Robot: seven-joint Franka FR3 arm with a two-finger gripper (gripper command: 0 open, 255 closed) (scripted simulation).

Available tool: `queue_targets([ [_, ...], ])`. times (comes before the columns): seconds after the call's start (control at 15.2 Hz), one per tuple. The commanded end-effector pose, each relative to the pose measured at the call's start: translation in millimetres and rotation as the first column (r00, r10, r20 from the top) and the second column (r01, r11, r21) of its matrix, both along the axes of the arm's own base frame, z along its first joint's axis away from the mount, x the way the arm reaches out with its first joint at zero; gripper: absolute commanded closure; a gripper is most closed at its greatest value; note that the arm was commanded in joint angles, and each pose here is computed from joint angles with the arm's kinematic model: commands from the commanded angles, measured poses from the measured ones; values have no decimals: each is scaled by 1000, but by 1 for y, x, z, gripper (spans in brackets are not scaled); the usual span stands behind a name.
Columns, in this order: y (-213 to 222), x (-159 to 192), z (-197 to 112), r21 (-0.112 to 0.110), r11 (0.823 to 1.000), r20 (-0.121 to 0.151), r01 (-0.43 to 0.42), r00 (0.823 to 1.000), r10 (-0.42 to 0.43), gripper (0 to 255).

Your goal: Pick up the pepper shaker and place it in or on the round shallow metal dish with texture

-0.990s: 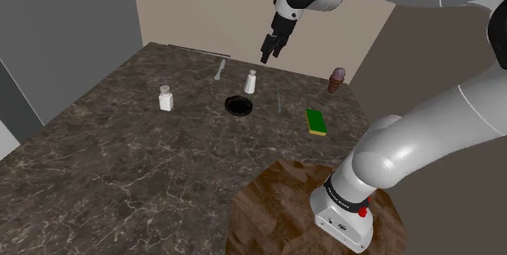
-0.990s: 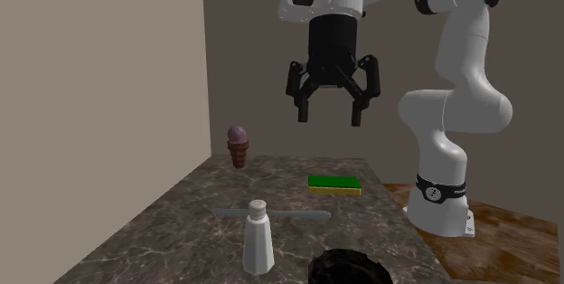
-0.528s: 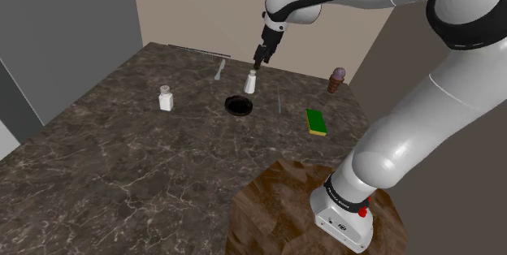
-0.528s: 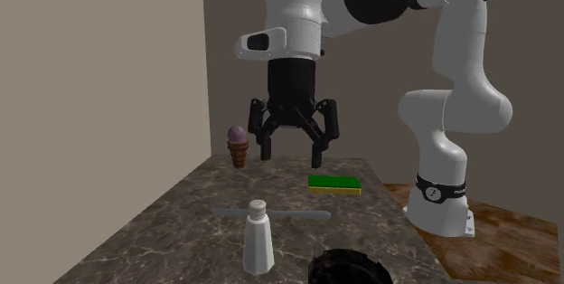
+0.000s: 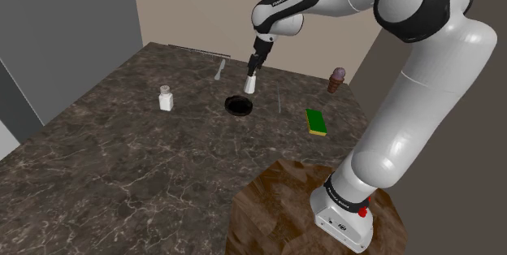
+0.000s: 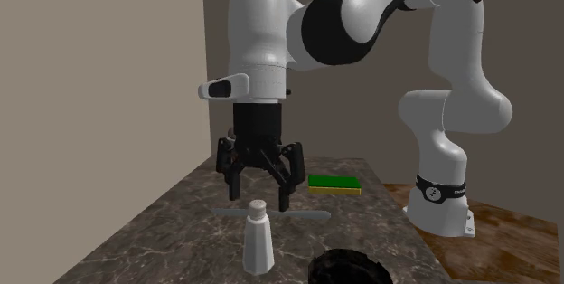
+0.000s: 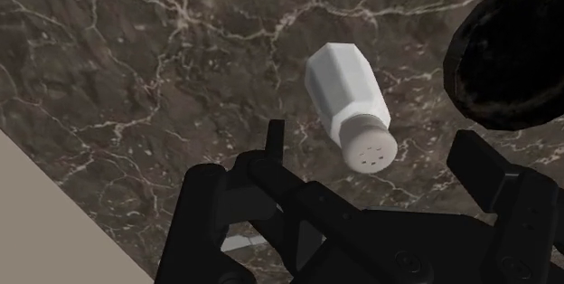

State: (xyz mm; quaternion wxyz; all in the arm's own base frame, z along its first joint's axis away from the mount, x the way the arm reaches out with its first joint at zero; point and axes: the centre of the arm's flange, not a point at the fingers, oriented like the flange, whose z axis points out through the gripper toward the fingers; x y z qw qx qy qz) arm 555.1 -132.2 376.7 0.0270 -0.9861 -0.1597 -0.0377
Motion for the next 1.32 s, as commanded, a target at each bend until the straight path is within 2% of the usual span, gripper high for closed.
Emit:
queue_targets([
  [0.0, 1, 1, -11, 0, 1000, 0, -1, 1000, 1, 0],
  [0.26, 2, 2, -29, 0, 1000, 0, -1, 1000, 1, 0],
  [0.73, 2, 2, -29, 0, 1000, 0, -1, 1000, 1, 0],
  [0.79, 2, 2, -29, 0, 1000, 0, -1, 1000, 1, 255],
  [1.25, 2, 2, -30, 0, 1000, 0, -1, 1000, 1, 255],
])
